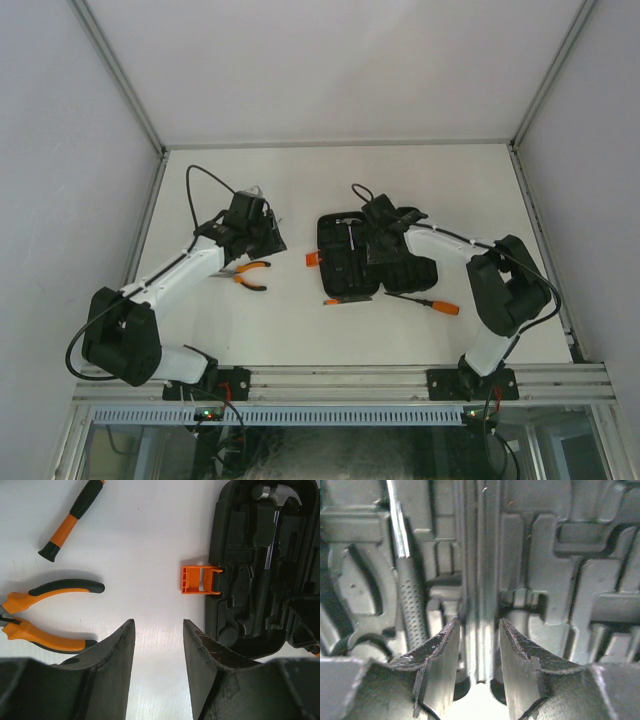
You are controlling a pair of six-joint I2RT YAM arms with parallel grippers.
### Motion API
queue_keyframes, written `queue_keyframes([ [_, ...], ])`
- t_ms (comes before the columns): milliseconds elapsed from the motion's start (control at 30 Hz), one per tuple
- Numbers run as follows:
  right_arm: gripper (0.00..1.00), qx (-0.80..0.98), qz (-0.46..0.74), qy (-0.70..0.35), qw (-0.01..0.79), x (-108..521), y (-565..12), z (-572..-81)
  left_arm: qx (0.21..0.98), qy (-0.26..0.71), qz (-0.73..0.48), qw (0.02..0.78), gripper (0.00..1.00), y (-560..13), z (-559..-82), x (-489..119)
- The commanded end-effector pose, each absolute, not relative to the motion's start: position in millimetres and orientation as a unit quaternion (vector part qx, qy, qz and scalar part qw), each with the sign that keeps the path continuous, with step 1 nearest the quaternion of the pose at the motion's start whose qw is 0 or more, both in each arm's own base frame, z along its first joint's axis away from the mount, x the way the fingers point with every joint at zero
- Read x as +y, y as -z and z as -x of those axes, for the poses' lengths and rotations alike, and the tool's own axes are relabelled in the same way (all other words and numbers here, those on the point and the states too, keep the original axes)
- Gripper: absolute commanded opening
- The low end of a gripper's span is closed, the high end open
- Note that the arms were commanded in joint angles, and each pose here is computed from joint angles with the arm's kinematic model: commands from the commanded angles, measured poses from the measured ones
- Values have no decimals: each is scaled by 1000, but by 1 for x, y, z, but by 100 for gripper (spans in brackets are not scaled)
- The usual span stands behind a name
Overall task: Sort the tools into containers
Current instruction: Move the storage box to the center of the board.
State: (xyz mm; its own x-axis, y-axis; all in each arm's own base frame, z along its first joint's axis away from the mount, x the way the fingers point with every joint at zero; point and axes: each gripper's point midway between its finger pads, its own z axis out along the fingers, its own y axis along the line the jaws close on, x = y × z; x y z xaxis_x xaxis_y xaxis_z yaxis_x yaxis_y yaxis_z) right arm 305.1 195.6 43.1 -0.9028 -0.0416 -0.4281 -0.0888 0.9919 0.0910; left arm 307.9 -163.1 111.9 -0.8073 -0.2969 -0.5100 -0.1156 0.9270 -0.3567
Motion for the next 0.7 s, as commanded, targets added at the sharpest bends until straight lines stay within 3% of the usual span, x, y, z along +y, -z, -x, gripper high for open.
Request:
queue_keyframes([
  [0,35,974,44,-73,210,200,-43,-316,935,155,110,301,48,-117,-308,-160],
  [300,21,975,56,-34,212,181,-36,-338,935,156,109,300,47,-117,-307,-161],
  [533,22,968,89,-41,233,184,-47,-356,935,152,107,301,47,-117,-305,-158],
  [667,28,950,127,-67,278,198,-77,-362,933,149,106,309,47,-123,-307,-157],
])
